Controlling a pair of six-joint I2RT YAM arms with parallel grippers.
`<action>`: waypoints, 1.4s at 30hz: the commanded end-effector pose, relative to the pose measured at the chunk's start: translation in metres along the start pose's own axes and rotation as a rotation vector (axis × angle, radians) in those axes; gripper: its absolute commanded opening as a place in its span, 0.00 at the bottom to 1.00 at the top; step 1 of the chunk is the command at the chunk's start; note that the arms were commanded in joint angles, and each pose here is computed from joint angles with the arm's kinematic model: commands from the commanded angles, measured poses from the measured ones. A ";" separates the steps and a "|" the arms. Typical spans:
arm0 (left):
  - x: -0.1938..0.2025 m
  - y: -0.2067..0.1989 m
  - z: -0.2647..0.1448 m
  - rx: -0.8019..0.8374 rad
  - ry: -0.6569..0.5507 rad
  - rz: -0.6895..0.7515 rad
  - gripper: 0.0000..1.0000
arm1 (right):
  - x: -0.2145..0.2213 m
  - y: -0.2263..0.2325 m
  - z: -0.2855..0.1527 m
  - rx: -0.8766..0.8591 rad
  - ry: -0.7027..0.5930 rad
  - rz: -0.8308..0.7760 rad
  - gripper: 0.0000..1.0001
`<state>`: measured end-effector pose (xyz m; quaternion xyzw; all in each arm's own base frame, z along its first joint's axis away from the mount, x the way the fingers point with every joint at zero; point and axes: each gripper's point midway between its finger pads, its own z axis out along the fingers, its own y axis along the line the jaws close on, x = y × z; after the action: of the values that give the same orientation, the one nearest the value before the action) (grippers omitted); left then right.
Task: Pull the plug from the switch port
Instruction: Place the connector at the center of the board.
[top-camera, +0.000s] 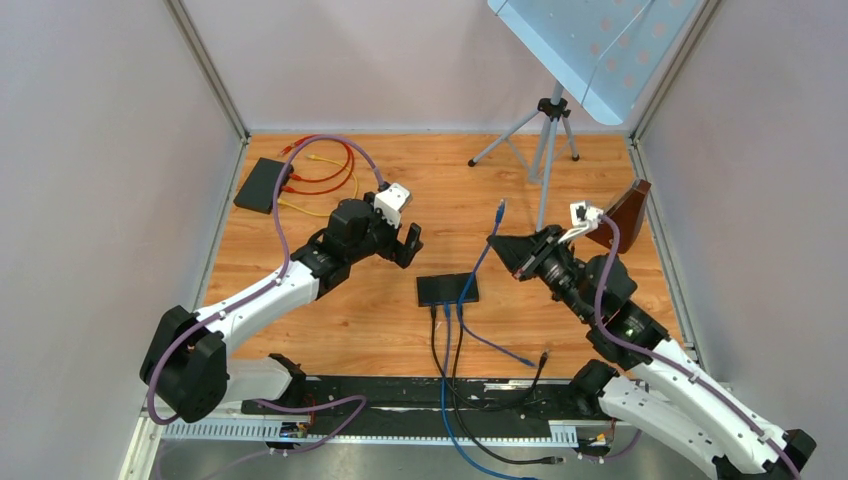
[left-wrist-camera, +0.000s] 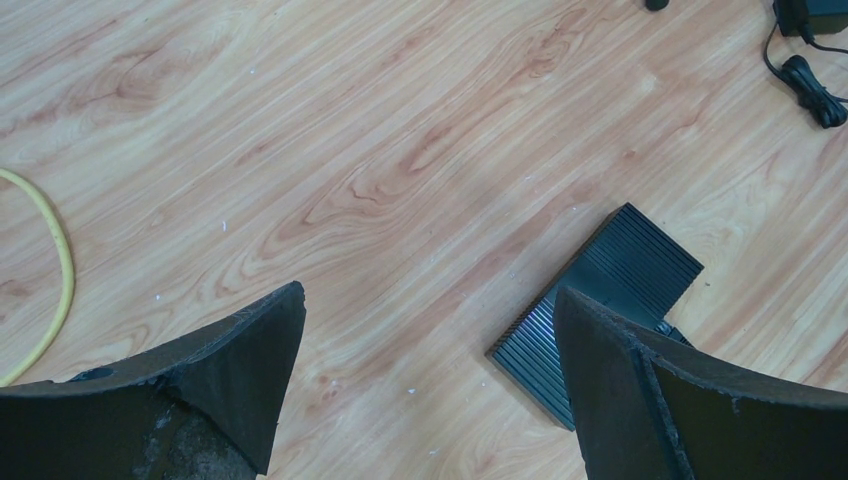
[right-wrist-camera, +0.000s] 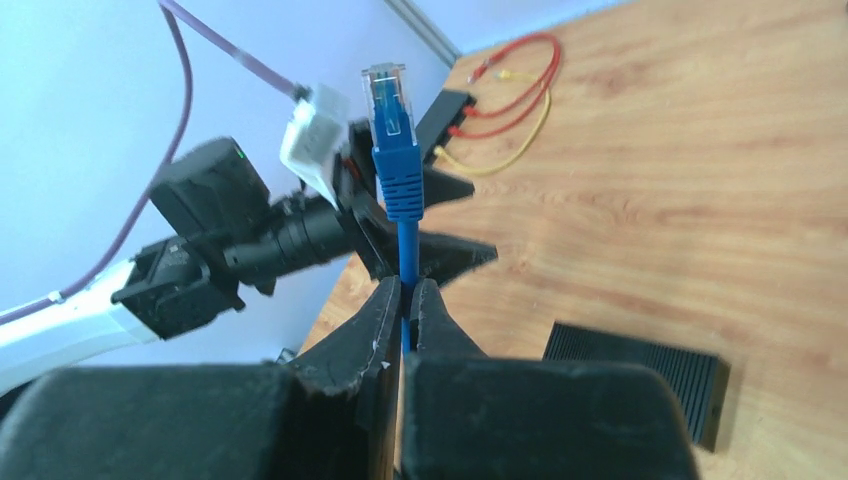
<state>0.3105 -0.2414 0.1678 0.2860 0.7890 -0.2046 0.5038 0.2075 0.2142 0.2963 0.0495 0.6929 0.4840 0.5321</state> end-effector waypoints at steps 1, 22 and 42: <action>-0.021 0.004 -0.003 -0.021 -0.066 -0.009 1.00 | -0.061 0.030 -0.001 0.037 -0.082 -0.275 0.00; -0.011 -0.001 0.002 0.017 -0.012 0.011 1.00 | -0.054 -0.052 0.020 0.465 0.220 -0.344 0.00; 0.003 -0.013 0.001 0.083 0.041 0.009 1.00 | -0.002 -0.210 0.116 0.578 0.441 -0.178 0.00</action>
<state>0.2993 -0.2457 0.1528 0.3050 0.7982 -0.2200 0.4705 0.3587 0.1663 0.1196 0.0198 0.9294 0.2015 0.3087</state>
